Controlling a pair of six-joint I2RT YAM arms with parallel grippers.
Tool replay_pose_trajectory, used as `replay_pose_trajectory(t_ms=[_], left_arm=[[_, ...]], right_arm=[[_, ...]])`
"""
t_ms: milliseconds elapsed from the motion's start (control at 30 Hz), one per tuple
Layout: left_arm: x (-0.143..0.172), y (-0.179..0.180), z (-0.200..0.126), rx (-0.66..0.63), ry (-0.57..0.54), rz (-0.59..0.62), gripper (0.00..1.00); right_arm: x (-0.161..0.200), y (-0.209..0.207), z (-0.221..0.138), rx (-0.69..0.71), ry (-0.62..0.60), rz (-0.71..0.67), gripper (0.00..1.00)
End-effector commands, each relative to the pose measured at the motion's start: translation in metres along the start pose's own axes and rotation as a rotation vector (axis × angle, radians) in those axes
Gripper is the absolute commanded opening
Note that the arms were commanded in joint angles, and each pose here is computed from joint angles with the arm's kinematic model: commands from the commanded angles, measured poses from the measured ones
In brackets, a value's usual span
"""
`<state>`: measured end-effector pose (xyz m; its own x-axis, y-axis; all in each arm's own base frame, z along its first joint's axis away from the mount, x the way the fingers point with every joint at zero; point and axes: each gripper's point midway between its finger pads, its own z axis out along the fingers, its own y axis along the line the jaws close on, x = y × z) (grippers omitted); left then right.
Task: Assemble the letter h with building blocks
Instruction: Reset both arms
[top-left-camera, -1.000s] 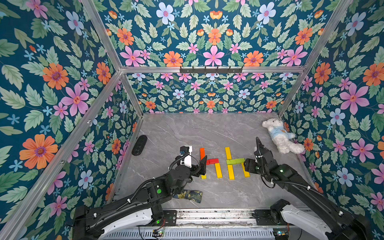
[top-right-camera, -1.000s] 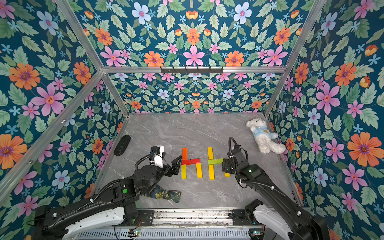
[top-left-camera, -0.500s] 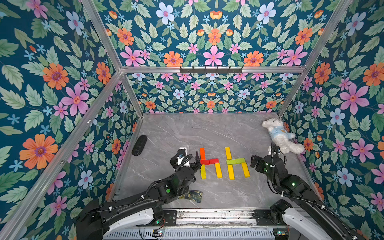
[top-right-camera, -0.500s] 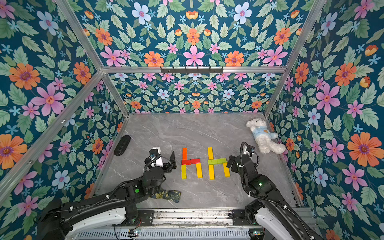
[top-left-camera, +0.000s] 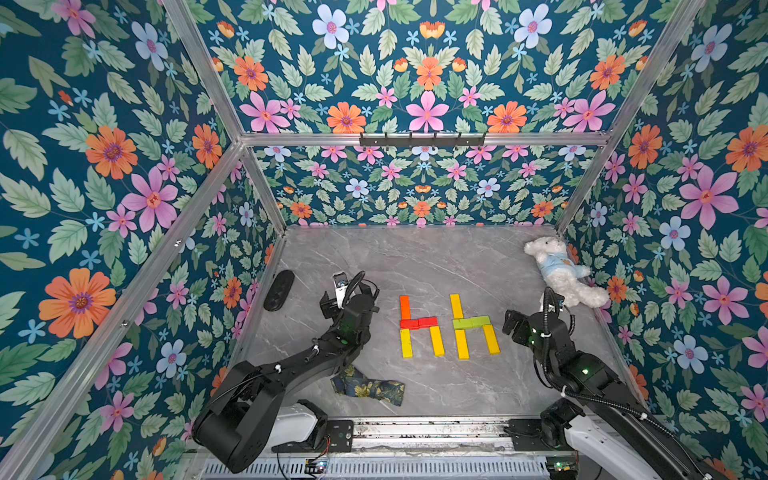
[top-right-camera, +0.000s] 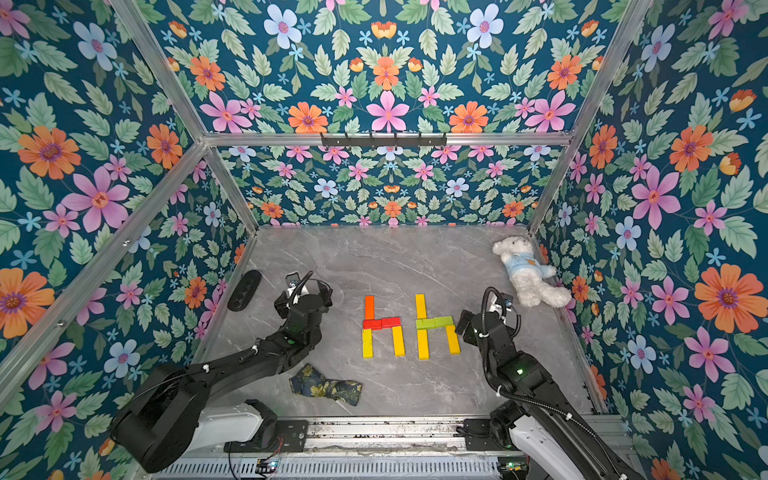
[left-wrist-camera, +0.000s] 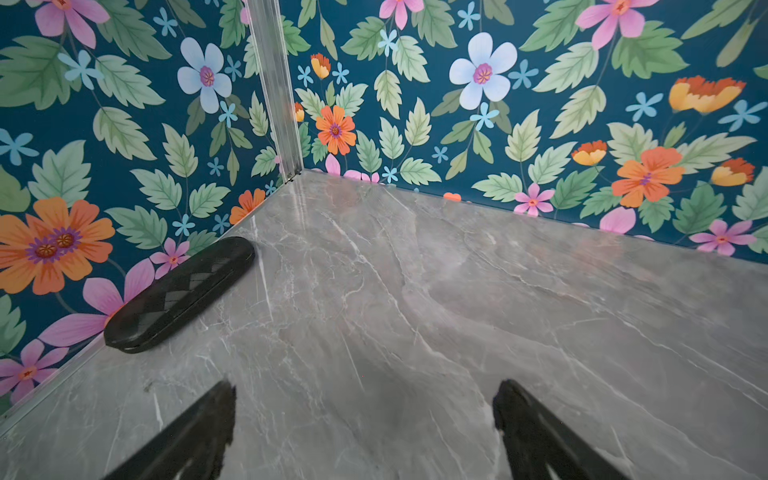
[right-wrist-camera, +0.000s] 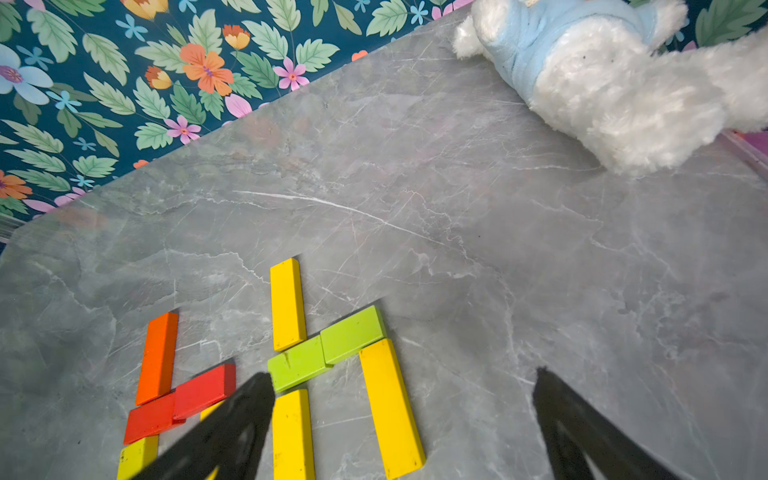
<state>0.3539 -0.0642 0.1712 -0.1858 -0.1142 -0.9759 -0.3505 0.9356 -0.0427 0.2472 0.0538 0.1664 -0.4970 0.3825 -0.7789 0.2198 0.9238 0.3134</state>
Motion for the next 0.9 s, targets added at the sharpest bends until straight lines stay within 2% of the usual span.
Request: replay_pose_trajectory(t_ms=[0, 67, 200, 333, 467, 533, 567, 767, 833, 867], left_arm=[[-0.019, 0.001, 0.022, 0.034, -0.033, -0.044, 0.99], [-0.02, 0.014, 0.045, -0.013, 0.005, -0.004, 0.99], [-0.015, 0.038, 0.079, -0.096, 0.079, 0.178, 0.99], [0.024, 0.042, 0.099, -0.074, 0.203, 0.273, 0.99], [0.045, 0.048, 0.103, -0.072, 0.181, 0.348, 0.99], [0.039, 0.056, 0.096, -0.076, 0.089, 0.329, 0.99], [0.039, 0.061, 0.096, -0.082, 0.098, 0.279, 0.99], [0.039, 0.075, 0.089, 0.062, 0.047, 0.127, 0.99], [0.043, 0.073, 0.074, 0.139, -0.004, 0.112, 0.99], [0.038, 0.075, 0.068, 0.14, -0.074, 0.101, 0.99]], right_arm=[[-0.008, 0.0, -0.001, -0.005, -0.045, 0.009, 0.99], [-0.008, -0.001, -0.002, -0.007, -0.052, 0.01, 0.99], [-0.004, -0.002, 0.001, -0.006, -0.049, 0.008, 0.99], [-0.002, -0.002, 0.004, 0.004, -0.046, 0.002, 0.99], [-0.006, -0.002, 0.003, 0.012, -0.048, -0.004, 0.99], [-0.006, -0.003, 0.004, 0.015, -0.05, -0.006, 0.99], [-0.005, -0.003, 0.004, 0.018, -0.049, -0.006, 0.99], [-0.005, -0.006, 0.009, 0.041, -0.062, -0.009, 0.99], [-0.006, -0.005, 0.01, 0.039, -0.066, -0.007, 0.99], [-0.006, -0.005, 0.011, 0.038, -0.067, -0.006, 0.99]])
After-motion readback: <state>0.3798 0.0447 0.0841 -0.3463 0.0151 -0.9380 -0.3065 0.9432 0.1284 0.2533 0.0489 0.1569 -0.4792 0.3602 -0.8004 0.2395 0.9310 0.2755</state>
